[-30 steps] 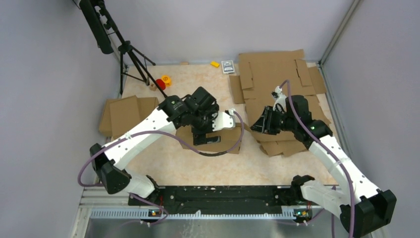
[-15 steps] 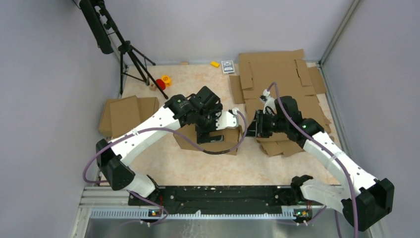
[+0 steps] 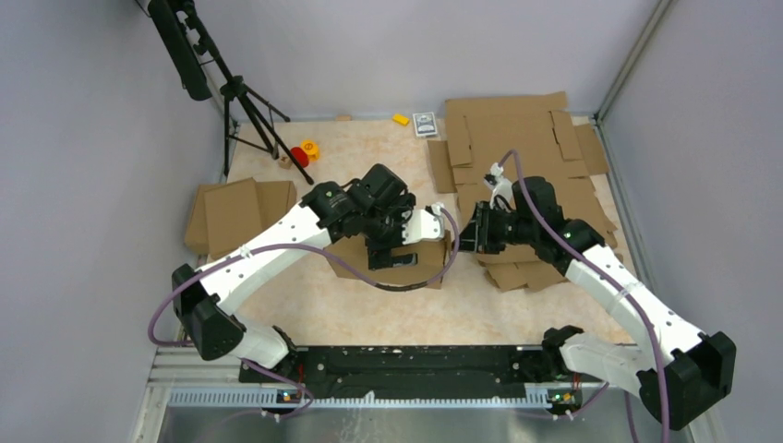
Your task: Fold the paper box
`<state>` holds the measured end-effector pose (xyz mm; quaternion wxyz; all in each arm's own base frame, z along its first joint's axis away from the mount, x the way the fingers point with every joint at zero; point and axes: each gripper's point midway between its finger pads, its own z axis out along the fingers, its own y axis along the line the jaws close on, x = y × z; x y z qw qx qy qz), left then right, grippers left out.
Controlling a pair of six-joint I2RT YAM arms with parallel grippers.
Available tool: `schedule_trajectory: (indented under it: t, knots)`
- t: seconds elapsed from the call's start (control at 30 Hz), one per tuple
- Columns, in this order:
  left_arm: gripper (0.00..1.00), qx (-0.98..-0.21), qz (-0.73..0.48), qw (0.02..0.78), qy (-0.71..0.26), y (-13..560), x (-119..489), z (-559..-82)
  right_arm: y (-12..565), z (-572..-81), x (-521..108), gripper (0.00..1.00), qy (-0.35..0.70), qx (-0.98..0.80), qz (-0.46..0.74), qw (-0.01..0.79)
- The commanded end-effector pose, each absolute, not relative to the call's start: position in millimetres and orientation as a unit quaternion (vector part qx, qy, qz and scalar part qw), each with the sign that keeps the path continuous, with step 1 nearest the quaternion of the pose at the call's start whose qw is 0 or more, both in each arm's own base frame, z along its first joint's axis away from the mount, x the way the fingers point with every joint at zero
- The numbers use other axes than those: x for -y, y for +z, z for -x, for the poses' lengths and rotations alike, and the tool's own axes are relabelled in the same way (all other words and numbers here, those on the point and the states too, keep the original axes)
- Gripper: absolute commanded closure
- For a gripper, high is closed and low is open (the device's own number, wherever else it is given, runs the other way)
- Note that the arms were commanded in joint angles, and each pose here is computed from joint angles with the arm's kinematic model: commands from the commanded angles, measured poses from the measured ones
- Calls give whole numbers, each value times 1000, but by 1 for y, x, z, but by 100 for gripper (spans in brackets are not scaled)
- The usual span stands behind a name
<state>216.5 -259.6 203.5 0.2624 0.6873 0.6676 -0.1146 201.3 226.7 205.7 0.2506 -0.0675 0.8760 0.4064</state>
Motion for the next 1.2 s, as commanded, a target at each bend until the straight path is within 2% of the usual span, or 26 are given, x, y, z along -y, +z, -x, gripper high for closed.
schedule_trajectory:
  t: [0.0, 0.53, 0.77, 0.93, 1.17]
  knots:
    - [4, -661, -686, 274, -132, 205, 270, -214, 234, -202, -242, 80, 439, -852, 89, 270]
    - [1, -650, -682, 309, -127, 205, 282, -212, 228, -196, -247, 81, 429, -860, 98, 260]
    - [1, -652, -663, 350, -113, 228, 274, -216, 226, -197, -242, 81, 414, -866, 94, 264]
    - [2, -647, -668, 352, -107, 223, 264, -210, 227, -194, -243, 81, 424, -861, 93, 265]
    - [8, -641, -668, 354, -133, 224, 267, -201, 232, -187, -247, 89, 438, -855, 107, 256]
